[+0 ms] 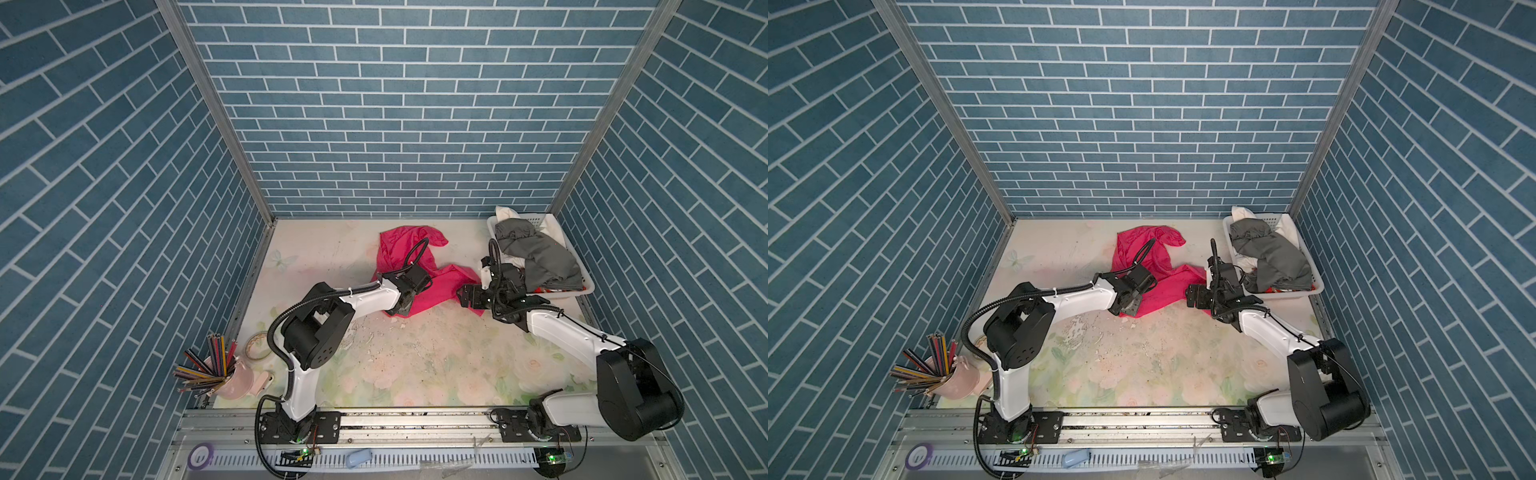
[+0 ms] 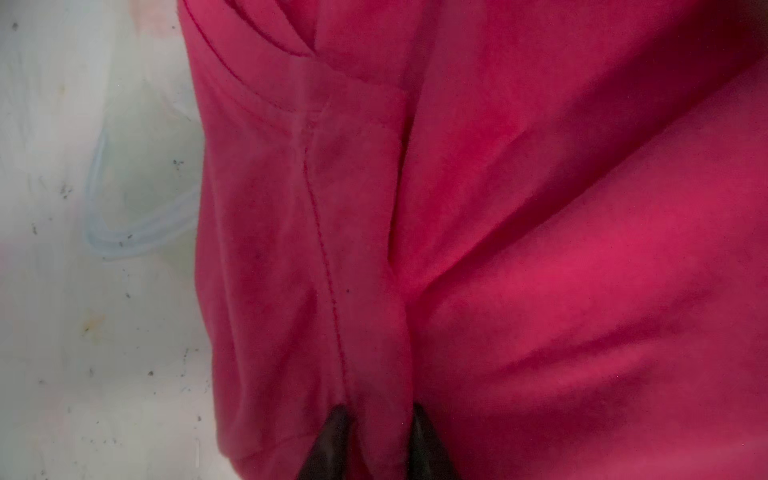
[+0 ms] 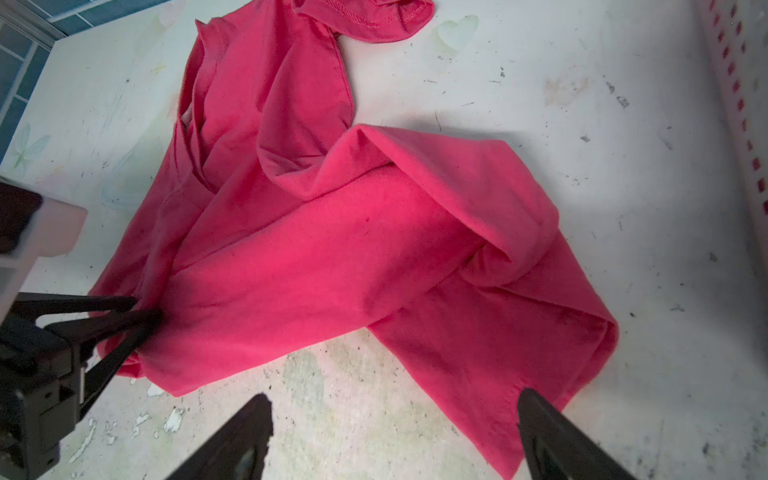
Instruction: Fold and stack the t-shirts
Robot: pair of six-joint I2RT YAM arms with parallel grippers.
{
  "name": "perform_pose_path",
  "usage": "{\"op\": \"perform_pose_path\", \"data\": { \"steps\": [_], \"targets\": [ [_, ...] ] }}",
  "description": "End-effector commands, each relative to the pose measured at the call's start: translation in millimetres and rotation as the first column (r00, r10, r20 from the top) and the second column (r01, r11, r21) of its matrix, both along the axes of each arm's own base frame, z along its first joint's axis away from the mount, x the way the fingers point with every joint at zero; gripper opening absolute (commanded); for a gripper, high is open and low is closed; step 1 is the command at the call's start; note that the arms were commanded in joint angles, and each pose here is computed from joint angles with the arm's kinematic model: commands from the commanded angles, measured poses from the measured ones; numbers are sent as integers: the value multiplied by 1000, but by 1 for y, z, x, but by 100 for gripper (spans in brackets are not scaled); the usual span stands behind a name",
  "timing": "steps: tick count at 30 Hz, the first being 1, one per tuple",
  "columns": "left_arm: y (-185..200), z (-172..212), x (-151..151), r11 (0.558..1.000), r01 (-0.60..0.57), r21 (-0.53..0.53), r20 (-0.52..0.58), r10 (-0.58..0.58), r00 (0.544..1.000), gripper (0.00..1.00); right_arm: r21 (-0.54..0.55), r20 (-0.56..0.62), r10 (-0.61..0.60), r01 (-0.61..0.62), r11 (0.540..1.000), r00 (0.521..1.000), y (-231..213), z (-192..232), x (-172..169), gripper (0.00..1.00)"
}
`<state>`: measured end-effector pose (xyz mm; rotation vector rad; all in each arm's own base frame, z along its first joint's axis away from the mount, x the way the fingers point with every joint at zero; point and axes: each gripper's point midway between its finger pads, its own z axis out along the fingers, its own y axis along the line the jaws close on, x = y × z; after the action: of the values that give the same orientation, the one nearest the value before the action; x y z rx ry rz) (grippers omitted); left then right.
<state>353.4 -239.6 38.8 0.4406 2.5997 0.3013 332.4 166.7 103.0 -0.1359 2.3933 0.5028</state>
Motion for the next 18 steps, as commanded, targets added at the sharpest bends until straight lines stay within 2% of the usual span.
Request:
{"op": "perform_pose_path", "data": {
  "steps": [1, 3, 7, 11, 14, 16, 18],
  "targets": [
    [5, 17, 5, 999, -23, 45, 54, 21, 998, 20, 33, 9, -9, 9, 999, 1000, 2, 5, -1, 93],
    [5, 21, 6, 999, -25, 34, 67, 22, 998, 19, 35, 7, -8, 8, 999, 1000, 2, 3, -2, 92],
    [4, 25, 8, 999, -24, 25, 79, 22, 997, 1, 39, 6, -8, 8, 999, 1000, 3, 2, -2, 92],
    [2, 31, 9, 1000, -22, 17, 83, 20, 996, 0, 42, 5, -7, 7, 999, 1000, 3, 2, -3, 92],
    [11, 56, 14, 999, -42, -1, 117, 42, 992, 0, 47, 2, -1, 0, 999, 1000, 4, 2, -3, 92],
    [26, 82, 20, 995, -75, -60, 151, 83, 985, 0, 49, 2, 2, -2, 999, 1000, 5, 2, -3, 92],
    [52, 109, 27, 975, -123, -187, 173, 156, 972, 0, 49, 0, 3, -3, 999, 1000, 5, 1, -3, 92]
  ]
}}
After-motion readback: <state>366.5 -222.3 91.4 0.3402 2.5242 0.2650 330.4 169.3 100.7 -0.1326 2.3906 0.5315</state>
